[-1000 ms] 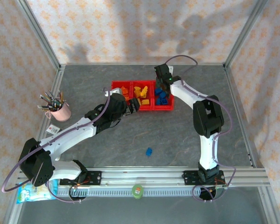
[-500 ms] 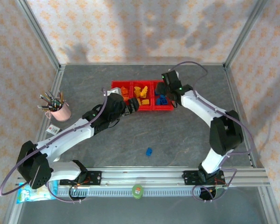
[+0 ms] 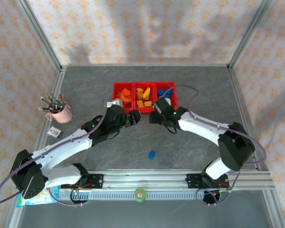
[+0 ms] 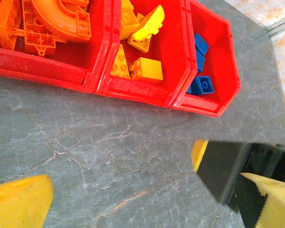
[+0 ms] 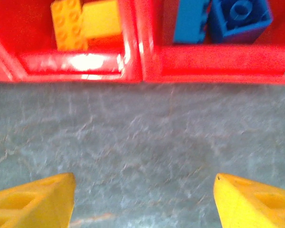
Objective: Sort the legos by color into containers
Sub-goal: Pick up the lego from the bottom-center of the table.
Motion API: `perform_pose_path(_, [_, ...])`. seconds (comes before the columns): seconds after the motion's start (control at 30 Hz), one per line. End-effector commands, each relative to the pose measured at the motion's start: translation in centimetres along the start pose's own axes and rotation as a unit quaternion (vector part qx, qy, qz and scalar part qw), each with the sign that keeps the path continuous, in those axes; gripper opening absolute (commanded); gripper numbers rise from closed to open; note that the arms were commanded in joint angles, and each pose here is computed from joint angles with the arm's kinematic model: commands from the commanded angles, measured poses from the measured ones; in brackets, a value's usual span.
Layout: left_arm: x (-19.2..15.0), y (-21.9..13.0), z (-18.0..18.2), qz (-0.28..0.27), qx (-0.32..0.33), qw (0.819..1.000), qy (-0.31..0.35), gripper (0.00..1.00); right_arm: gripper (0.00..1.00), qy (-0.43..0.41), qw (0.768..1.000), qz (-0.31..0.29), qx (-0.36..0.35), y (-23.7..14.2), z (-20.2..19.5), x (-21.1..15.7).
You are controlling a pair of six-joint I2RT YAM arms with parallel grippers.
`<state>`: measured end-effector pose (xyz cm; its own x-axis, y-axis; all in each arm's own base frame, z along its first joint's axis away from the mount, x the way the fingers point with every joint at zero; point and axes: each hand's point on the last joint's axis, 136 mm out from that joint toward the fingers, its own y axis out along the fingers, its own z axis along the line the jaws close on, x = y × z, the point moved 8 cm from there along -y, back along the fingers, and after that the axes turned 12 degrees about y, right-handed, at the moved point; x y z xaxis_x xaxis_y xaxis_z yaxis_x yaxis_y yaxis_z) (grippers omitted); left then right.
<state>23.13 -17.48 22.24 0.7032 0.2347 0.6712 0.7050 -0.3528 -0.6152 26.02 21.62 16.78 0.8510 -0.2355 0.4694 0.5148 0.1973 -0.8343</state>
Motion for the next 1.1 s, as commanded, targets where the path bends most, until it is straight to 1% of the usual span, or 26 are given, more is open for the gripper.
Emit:
perform_pose_path(0.0, [-0.5,-0.7,0.8,-0.007,0.017,1.0,-0.011,0.99,0.78,0.02,0.999,-0.005,-0.025,-0.8,-0.6,-1.8])
perform_pose_path(0.2, [-1.2,-1.5,2.1,-0.013,0.036,0.999,-0.018,0.99,0.82,0.032,0.999,0.033,-0.01,0.0,-0.1,-6.0])
perform_pose_path(0.33, [-1.7,-1.8,2.8,-0.012,0.045,0.999,-0.022,0.99,0.83,0.034,0.998,0.057,-0.008,0.5,0.6,-8.1])
perform_pose_path(0.53, [-2.6,-1.9,3.6,-0.003,0.059,0.998,-0.024,0.99,0.84,0.036,0.995,0.08,-0.044,0.4,0.8,-11.9])
perform_pose_path(0.7, [-3.0,-2.1,4.0,0.001,0.06,0.998,-0.03,0.99,0.8,0.036,0.992,0.091,-0.075,0.3,0.4,-14.3])
perform_pose_path(0.8, [-3.4,-2.2,4.3,0.003,0.061,0.998,-0.034,0.99,0.75,0.037,0.991,0.098,-0.08,0.2,0.3,-15.4])
perform_pose_path(0.97, [-3.6,-2.4,4.6,0.004,0.064,0.997,-0.036,0.99,0.66,0.039,0.99,0.107,-0.087,0.3,0.1,-16.4])
perform_pose_path(1.07, [-3.7,-2.5,4.7,0.006,0.068,0.997,-0.036,0.99,0.58,0.042,0.989,0.108,-0.09,0.2,-0.3,-16.5])
